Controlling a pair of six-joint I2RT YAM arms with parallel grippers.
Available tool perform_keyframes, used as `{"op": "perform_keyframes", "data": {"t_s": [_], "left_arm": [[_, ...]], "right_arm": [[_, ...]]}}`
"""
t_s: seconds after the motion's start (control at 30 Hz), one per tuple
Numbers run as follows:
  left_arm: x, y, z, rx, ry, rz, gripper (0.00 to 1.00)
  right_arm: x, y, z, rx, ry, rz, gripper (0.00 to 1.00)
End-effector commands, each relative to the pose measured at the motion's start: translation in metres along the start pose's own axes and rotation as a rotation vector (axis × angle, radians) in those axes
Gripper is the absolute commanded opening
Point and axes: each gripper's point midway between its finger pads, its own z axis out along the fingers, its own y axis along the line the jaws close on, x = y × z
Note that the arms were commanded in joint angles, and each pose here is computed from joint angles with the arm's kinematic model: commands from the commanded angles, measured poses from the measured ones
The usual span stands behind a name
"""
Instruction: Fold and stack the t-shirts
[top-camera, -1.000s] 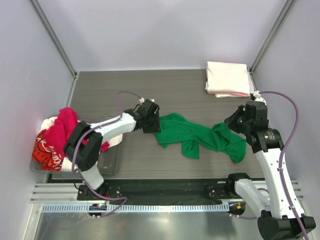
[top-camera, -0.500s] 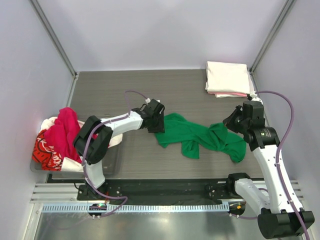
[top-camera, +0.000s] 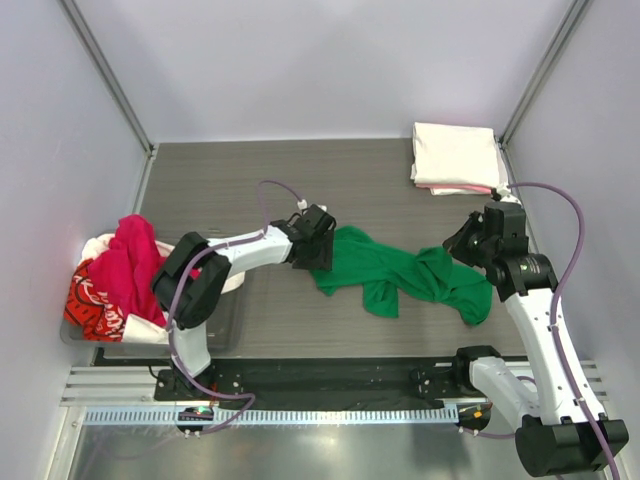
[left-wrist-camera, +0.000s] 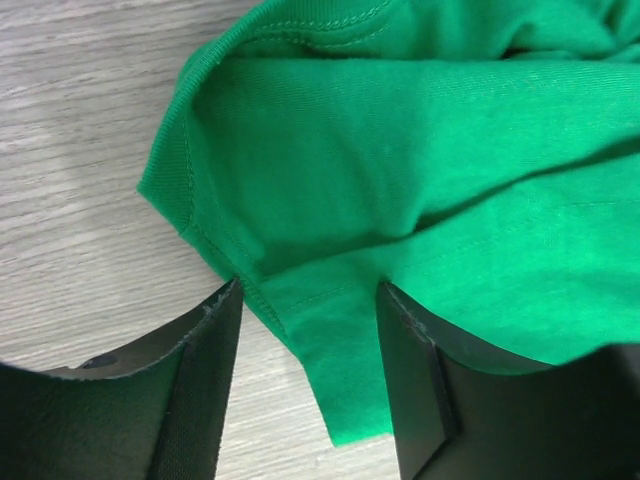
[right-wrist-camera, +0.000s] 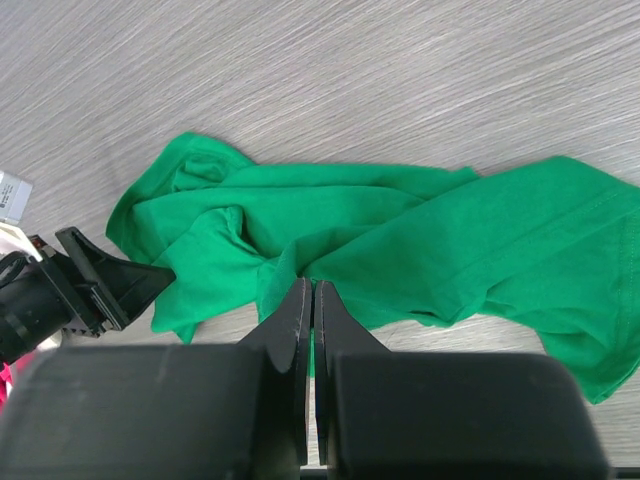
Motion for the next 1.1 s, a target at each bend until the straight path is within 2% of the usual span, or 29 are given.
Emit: {"op": "perform_keyframes", "data": {"t_s": [0.0, 0.17, 0.4, 0.5, 0.6, 0.63, 0.7, 0.73, 0.8, 0.9, 1.07], "left_arm": [[0.004, 0.0, 0.005, -0.027, 0.0, 0.038, 0.55], [0.0, -0.011, -0.003, -0.037, -0.031, 0.05, 0.47], [-0.004, -0.018, -0.009, -0.125, -0.065, 0.103, 0.43], [-0.001, -0.005, -0.013, -0.231, -0.074, 0.129, 0.43], [-0.003, -0.004, -0.015, -0.264, -0.084, 0.132, 0.41], [-0.004, -0.002, -0.015, -0.274, -0.087, 0.131, 0.41], [-0.004, 0.0, -0.013, -0.283, -0.087, 0.144, 0.5], [-0.007, 0.002, -0.013, -0.3, -0.097, 0.155, 0.58], [-0.012, 0.004, -0.012, -0.317, -0.103, 0.181, 0.62], [-0.024, 0.001, -0.009, -0.282, -0.115, 0.168, 0.62], [-0.023, -0.01, 0.001, -0.159, -0.062, 0.128, 0.59]], "right_arm": [[-0.009, 0.007, -0.001, -0.037, -0.038, 0.001, 0.01], [-0.007, 0.008, 0.0, -0.039, -0.028, 0.004, 0.01], [-0.005, 0.008, 0.0, -0.045, -0.022, 0.007, 0.01], [-0.005, 0.009, 0.0, -0.05, -0.023, 0.003, 0.01], [-0.004, 0.008, 0.0, -0.048, -0.019, 0.003, 0.01], [-0.004, 0.009, 0.0, -0.051, -0.017, 0.003, 0.01], [-0.003, 0.009, 0.001, -0.051, -0.011, 0.004, 0.01], [-0.002, 0.009, 0.002, -0.052, -0.007, 0.004, 0.01], [-0.002, 0.01, 0.002, -0.056, -0.005, 0.003, 0.01], [-0.002, 0.01, 0.001, -0.056, -0.005, -0.001, 0.01], [-0.002, 0.007, 0.002, -0.043, -0.008, -0.011, 0.01]]}}
